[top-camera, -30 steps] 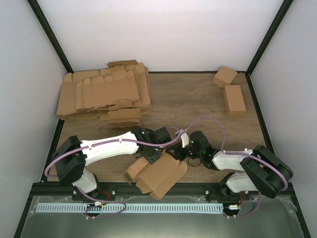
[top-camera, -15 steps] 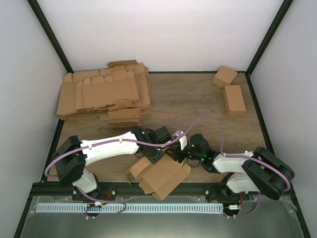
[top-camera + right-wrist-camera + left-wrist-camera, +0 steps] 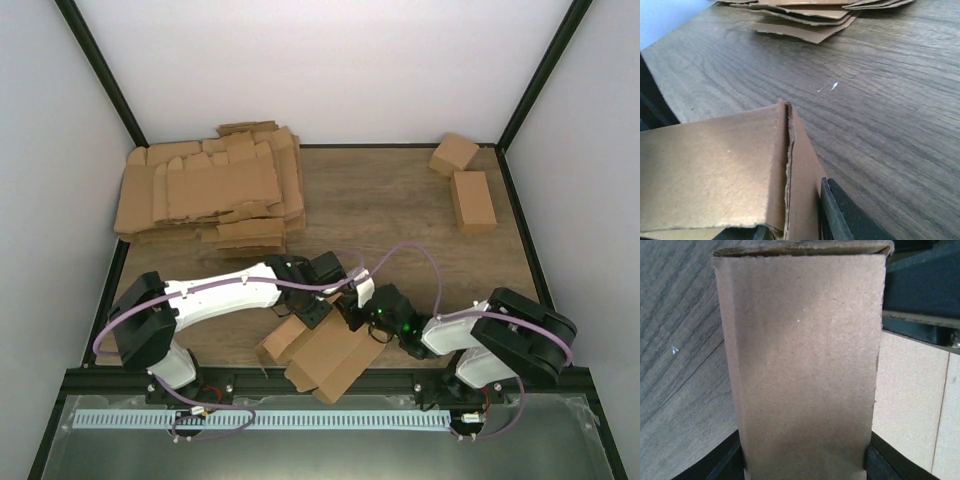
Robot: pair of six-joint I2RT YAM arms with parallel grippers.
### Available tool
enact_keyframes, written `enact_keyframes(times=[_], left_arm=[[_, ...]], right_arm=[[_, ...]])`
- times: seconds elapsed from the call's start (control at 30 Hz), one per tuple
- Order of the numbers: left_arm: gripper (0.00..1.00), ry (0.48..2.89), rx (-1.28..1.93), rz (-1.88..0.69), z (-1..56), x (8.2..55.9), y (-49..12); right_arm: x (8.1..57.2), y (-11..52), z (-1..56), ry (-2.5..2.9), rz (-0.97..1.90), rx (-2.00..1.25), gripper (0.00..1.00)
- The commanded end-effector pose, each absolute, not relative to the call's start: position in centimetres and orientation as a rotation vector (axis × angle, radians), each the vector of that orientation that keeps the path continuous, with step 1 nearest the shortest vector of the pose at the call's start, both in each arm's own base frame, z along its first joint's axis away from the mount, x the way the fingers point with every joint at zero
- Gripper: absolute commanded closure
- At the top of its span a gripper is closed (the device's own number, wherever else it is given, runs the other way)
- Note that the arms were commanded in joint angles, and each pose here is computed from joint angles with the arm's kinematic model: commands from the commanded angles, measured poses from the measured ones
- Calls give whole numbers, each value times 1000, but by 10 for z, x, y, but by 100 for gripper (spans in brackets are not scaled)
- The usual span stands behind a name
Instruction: Fold the paper box
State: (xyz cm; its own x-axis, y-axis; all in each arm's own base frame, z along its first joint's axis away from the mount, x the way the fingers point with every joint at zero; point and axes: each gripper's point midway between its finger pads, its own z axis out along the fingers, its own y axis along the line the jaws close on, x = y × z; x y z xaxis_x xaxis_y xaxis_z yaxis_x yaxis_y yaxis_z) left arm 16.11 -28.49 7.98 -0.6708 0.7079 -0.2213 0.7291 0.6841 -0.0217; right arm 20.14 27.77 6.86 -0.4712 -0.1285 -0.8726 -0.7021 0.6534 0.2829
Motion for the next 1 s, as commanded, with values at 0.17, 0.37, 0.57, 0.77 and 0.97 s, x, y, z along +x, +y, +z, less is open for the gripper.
enact_keyframes(times=[0.17, 0.37, 0.57, 0.77, 0.97], left_arm=[[50, 2736, 1141, -382, 86, 157, -304], [50, 2742, 1120, -396, 89, 162, -306], [29, 2713, 1084, -461, 115, 167, -315], [6, 2544, 987, -562, 195, 183, -327], [3, 2454, 761, -566, 256, 204, -304]], right_arm=[[226, 272, 76, 1923, 711, -499, 86], [238, 268, 80, 1916, 638, -452, 99], [242, 266, 86, 1934, 621, -426, 99], [246, 263, 86, 2012, 605, -350, 99], [253, 250, 85, 2107, 595, -207, 99]])
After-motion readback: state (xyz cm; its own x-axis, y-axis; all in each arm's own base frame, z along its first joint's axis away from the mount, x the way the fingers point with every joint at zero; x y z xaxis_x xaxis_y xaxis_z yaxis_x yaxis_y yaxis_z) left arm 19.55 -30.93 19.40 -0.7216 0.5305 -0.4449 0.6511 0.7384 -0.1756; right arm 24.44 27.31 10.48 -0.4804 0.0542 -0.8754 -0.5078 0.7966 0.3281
